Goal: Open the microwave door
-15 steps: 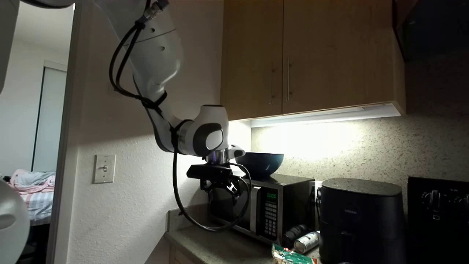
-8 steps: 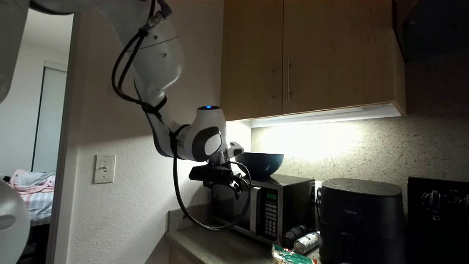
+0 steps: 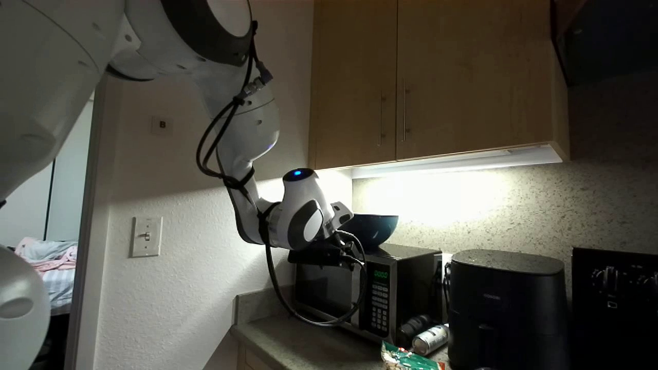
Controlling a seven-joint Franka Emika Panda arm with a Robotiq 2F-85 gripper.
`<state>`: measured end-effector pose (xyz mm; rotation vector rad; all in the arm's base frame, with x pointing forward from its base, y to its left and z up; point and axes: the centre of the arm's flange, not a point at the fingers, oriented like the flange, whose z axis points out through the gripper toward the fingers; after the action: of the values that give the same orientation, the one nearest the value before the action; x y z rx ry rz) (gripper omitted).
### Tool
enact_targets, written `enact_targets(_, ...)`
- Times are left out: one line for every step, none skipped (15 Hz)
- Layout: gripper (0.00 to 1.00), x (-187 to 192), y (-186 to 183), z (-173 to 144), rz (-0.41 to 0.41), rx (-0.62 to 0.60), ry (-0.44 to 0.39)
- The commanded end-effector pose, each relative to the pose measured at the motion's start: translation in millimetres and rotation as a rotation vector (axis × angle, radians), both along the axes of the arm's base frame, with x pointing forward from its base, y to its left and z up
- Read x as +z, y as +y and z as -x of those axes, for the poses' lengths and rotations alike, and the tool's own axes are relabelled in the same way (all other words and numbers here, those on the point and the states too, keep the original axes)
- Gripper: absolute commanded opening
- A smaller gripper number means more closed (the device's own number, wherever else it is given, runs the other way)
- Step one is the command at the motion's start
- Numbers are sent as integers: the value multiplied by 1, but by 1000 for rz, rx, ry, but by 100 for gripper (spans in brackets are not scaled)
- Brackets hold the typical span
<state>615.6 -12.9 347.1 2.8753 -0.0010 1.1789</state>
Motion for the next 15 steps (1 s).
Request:
enact_targets(100, -1, -1, -2, 1, -1, -1)
enact_targets(100, -1, 0, -2, 1, -1, -2)
enact_targets(100, 0, 0, -3, 1, 0, -2)
enact_targets(100, 0, 0, -3, 1, 0, -2)
enact_targets(100, 0, 0, -3, 1, 0, -2)
enact_targets(100, 0, 0, -3, 1, 0, -3)
enact_targets(100, -3, -2, -12, 14, -7, -27)
enact_targets(100, -5, -5, -19, 15, -18, -32)
enact_targets(100, -6, -8, -25, 19, -25, -38)
enact_targets(100, -7, -10, -34, 28, -34, -48)
enact_targets(100, -8, -13, -42, 29, -42, -53)
enact_targets(100, -8, -16, -49, 30, -47, -57)
enact_targets(100, -9, -18, -57, 31, -52, -64)
enact_targets(100, -11, -18, -64, 30, -54, -64)
enact_targets(100, -13, -19, -71, 30, -55, -67)
